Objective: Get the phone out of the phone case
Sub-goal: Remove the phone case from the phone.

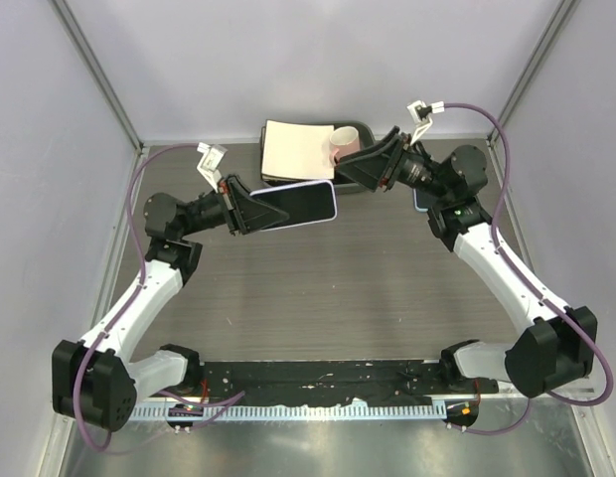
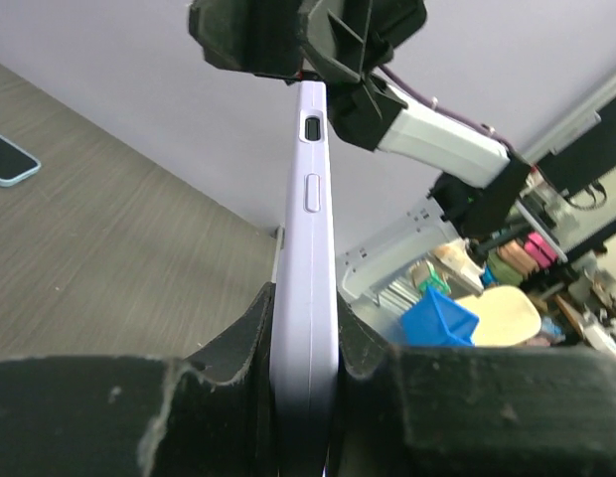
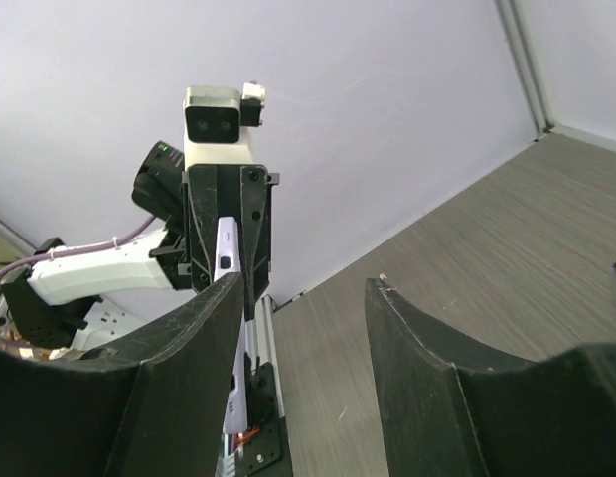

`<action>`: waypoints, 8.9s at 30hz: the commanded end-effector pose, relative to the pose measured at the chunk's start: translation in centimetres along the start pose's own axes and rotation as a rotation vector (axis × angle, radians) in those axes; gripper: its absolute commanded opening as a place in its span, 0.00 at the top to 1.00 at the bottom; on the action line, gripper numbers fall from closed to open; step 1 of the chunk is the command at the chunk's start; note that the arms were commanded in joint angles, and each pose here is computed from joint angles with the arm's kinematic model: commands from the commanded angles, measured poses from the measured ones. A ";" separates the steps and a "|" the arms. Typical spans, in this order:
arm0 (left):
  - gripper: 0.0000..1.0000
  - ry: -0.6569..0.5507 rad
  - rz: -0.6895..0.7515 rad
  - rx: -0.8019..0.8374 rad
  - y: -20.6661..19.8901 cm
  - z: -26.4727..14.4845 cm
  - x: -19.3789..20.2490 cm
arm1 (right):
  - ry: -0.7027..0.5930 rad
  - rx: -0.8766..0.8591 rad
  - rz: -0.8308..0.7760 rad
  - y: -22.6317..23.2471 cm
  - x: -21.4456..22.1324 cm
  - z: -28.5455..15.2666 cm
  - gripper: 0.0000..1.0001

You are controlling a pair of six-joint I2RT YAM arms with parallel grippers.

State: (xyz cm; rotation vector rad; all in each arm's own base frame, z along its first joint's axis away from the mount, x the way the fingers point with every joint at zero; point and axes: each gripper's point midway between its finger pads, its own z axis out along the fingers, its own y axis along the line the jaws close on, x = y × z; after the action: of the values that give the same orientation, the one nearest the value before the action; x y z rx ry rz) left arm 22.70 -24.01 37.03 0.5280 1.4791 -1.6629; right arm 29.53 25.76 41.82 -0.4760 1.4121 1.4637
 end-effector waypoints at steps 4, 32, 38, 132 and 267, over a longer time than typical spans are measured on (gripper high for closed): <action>1.00 0.057 0.178 0.153 -5.3 0.1 -1.7 | -0.115 -0.213 -0.064 7.3 -3.0 -0.4 0.44; 1.00 -0.088 0.123 0.089 -2.5 0.4 -2.2 | -0.125 -0.138 0.012 4.5 -0.7 0.6 0.46; 1.00 -0.024 0.142 0.056 -0.7 2.2 -2.0 | -0.088 -0.170 0.048 3.4 0.2 2.1 0.50; 1.00 0.182 0.448 0.514 -10.3 3.0 1.5 | -0.110 -0.129 0.568 2.6 -1.2 -0.8 0.79; 1.00 -0.008 0.450 0.561 -14.6 2.4 -2.4 | -0.166 0.125 0.378 -3.6 0.7 -2.2 0.99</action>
State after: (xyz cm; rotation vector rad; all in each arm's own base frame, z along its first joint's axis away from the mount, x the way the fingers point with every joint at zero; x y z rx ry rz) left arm 21.55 -28.52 40.44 0.7278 1.3122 -1.8571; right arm 27.26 23.52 43.90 -0.1653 1.3378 1.7659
